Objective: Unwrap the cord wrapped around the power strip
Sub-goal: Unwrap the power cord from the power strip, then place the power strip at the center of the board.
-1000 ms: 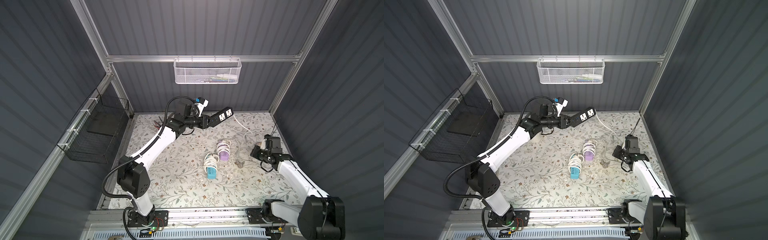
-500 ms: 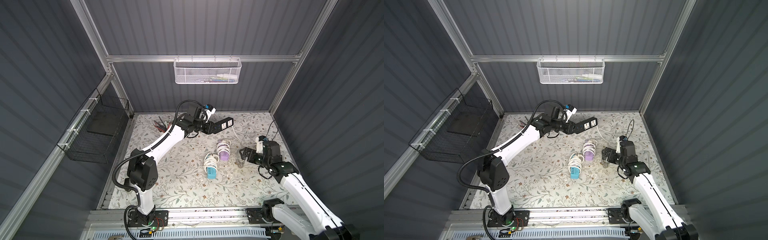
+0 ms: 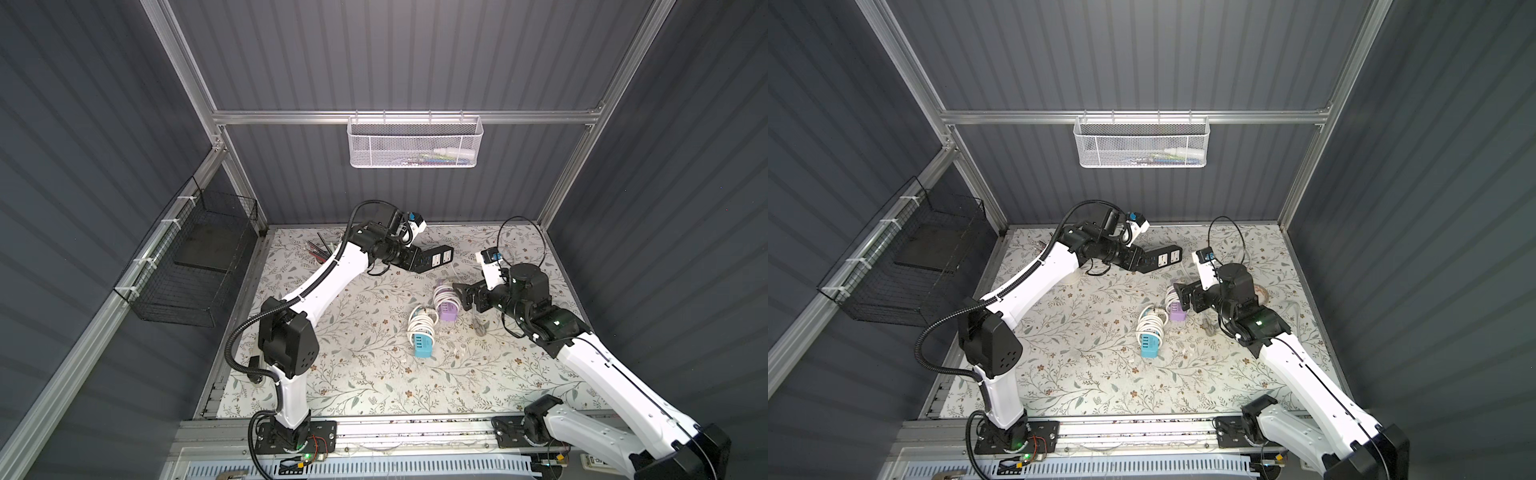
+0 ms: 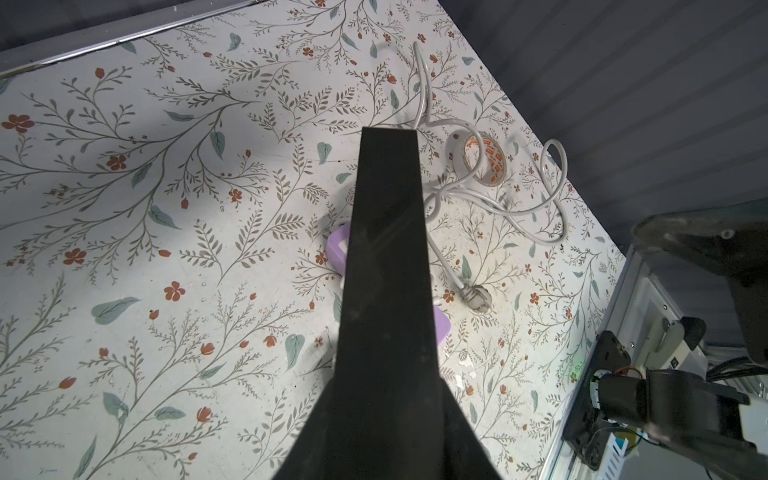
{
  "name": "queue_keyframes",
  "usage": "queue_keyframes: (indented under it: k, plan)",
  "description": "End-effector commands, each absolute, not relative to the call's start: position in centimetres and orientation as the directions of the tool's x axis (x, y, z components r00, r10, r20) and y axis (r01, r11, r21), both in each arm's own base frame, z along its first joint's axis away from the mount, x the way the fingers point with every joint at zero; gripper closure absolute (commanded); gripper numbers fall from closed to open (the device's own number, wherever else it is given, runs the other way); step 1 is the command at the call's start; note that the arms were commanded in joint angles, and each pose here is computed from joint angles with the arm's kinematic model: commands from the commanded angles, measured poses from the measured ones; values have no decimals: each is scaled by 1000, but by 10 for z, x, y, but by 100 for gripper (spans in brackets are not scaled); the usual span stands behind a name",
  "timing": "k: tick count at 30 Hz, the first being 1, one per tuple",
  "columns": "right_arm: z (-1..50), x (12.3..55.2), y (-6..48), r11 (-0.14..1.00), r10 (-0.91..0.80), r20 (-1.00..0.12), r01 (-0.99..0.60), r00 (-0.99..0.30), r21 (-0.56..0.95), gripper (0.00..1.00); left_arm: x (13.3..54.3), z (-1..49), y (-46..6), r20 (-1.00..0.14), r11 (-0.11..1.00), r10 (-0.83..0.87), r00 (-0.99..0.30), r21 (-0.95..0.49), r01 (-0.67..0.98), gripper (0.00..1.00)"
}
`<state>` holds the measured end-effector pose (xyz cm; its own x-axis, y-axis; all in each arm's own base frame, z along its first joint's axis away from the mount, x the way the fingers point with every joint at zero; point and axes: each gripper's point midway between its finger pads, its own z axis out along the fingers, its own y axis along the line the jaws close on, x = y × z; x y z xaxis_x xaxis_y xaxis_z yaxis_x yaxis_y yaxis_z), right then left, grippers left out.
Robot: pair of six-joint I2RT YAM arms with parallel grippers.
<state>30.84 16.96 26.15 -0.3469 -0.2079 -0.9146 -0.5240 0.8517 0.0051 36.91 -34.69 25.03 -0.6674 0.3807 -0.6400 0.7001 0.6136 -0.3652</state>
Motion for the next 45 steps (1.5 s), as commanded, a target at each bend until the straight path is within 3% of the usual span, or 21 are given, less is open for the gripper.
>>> queue_keyframes:
  k: [1, 17, 37, 45]
  plan:
    - [293, 310, 197, 740, -338, -936, -642, -95, -202, 1, 358, 294, -336, -697, 580, 369, -615, -344, 738, 100]
    - [286, 331, 228, 566, -604, -787, -626, 127, -536, 1, 329, 316, -325, -684, 514, 375, -626, -408, 755, 100]
    - [279, 373, 252, 492, -672, -713, -599, 200, -632, 1, 309, 315, -318, -654, 486, 419, -630, -425, 764, 100]
    - [268, 379, 259, 490, -665, -726, -632, 174, -601, 14, 311, 319, -316, -665, 492, 419, -618, -406, 770, 100]
